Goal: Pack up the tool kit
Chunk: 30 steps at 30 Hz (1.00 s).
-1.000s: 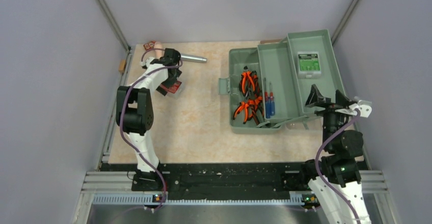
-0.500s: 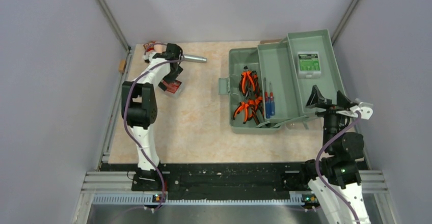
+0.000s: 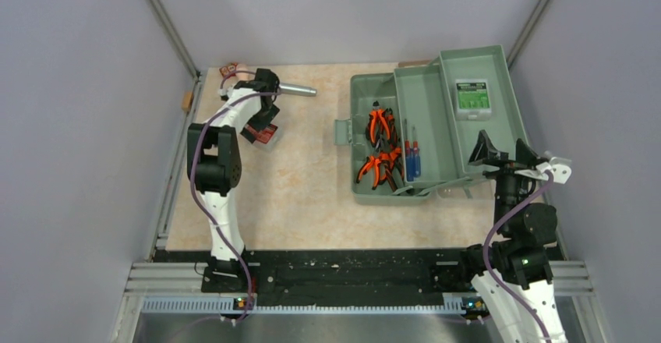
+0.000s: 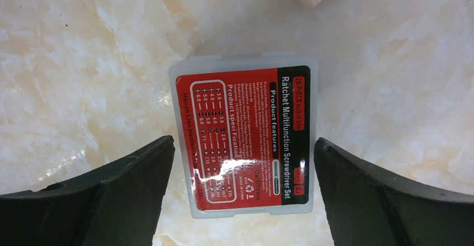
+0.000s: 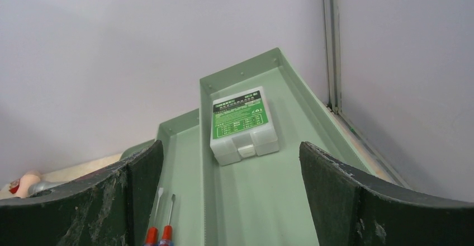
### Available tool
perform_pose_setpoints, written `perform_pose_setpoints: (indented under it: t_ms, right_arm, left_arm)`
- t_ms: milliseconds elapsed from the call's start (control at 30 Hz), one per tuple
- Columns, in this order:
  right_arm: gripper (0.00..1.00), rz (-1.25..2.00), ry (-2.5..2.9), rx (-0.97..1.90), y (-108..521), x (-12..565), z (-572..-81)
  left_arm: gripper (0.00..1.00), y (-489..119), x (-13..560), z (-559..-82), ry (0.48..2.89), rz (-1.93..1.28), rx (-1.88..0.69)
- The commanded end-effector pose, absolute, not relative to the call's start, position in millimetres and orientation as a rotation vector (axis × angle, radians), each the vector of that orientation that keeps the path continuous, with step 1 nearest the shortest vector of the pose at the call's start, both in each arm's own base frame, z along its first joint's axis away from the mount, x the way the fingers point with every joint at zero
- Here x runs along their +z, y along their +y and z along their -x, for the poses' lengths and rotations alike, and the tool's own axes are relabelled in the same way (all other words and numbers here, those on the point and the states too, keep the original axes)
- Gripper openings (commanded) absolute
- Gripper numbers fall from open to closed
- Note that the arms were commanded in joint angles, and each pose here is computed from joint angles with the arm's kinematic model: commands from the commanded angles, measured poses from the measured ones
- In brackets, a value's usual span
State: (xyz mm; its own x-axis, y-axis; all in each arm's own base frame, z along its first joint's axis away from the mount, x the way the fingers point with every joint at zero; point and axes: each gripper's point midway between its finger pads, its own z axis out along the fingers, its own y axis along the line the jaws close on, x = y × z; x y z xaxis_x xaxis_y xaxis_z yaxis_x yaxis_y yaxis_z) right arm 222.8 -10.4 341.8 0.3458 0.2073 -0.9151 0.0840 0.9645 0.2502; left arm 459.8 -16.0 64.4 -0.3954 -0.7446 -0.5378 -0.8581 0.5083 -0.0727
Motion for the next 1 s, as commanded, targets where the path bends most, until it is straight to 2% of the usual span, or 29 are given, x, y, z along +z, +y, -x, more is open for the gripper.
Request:
perform_pose_setpoints:
  t_ms: [0, 333, 533, 800, 967]
  right_arm:
    - [0.9, -0.275, 1.174, 0.091, -10.8, 351.5, -218.1]
    - [0.9, -0.275, 1.172, 0.093, -10.6, 351.2, -217.9]
    - [0.9, -0.273, 1.172, 0.093, -10.3, 351.5, -217.9]
    - [0.9, -0.192, 1.175, 0.143, 5.6, 358.0, -219.0]
    - [0.91, -0.063, 1.213, 0.24, 34.4, 371.1, -223.8]
  left_arm:
    - [0.99, -16.6, 57.4, -456.3, 2.29, 1.329, 0.316]
    - [0.99, -21.3, 25.6, -436.2, 2.38, 1.311, 0.316]
    - [0.8, -21.5, 43.0, -419.1, 2.442, 1.186, 0.296]
    - [0.68, -39.9, 66.5, -365.8, 2.591, 0.642, 0.267]
    - [0.57, -75.7, 82.0, -329.5, 2.625, 0.24, 0.049]
